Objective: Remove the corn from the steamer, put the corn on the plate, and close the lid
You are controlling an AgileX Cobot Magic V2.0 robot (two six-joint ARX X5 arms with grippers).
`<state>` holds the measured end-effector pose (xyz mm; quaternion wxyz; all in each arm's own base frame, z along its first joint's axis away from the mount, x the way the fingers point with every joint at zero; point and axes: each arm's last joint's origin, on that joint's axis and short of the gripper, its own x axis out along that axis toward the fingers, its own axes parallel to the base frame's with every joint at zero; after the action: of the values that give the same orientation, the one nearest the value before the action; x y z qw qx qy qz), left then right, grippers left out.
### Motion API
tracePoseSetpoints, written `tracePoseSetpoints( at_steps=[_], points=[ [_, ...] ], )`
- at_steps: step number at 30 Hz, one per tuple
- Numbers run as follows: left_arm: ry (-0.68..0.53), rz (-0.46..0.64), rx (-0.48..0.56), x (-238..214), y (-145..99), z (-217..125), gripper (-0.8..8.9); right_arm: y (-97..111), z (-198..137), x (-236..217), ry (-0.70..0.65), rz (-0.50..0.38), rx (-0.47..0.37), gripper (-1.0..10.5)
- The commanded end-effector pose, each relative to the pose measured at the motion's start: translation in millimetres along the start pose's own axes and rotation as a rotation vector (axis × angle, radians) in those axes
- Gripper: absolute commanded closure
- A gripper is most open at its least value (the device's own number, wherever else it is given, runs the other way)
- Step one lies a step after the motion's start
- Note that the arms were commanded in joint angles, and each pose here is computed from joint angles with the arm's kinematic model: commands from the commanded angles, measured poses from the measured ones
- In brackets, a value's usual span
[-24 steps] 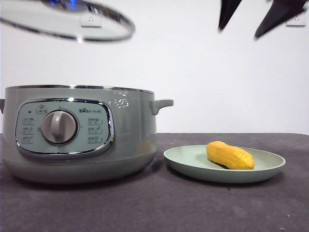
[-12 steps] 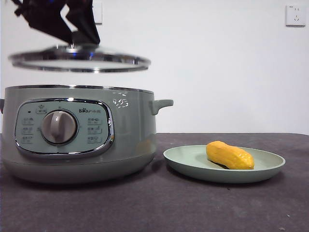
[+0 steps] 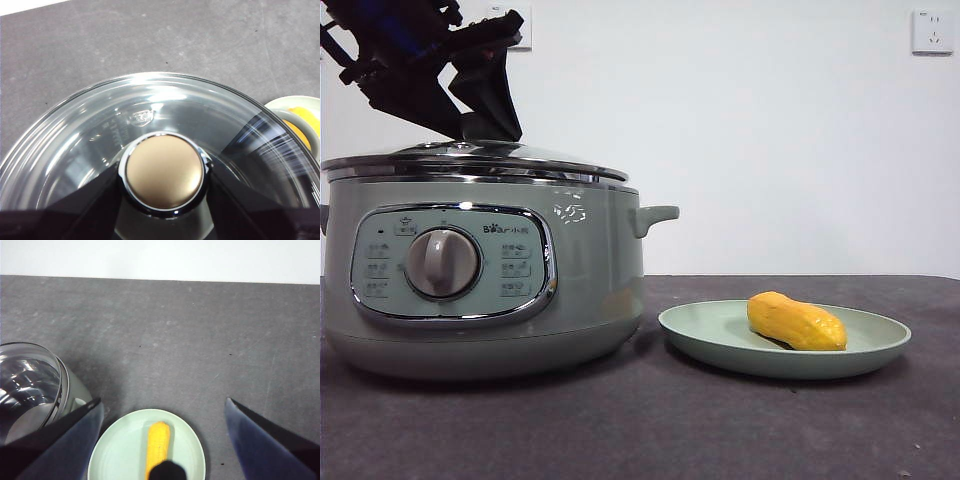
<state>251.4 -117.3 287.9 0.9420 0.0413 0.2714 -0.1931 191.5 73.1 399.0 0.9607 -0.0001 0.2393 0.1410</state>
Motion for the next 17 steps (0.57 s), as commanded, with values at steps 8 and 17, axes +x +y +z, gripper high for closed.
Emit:
tracePoseSetpoints(
  at_steps=[8, 17],
  points=[
    [-0.040, -0.055, -0.034, 0.6, -1.8, 4.5, 8.23, -0.1, -1.3, 1.4, 0.002, -0.003, 0.002, 5.4],
    [-0.002, -0.049, -0.029, 5.2, -1.7, 0.4, 8.23, -0.1, -1.3, 1.4, 0.002, -0.002, 0.002, 5.4]
  ],
)
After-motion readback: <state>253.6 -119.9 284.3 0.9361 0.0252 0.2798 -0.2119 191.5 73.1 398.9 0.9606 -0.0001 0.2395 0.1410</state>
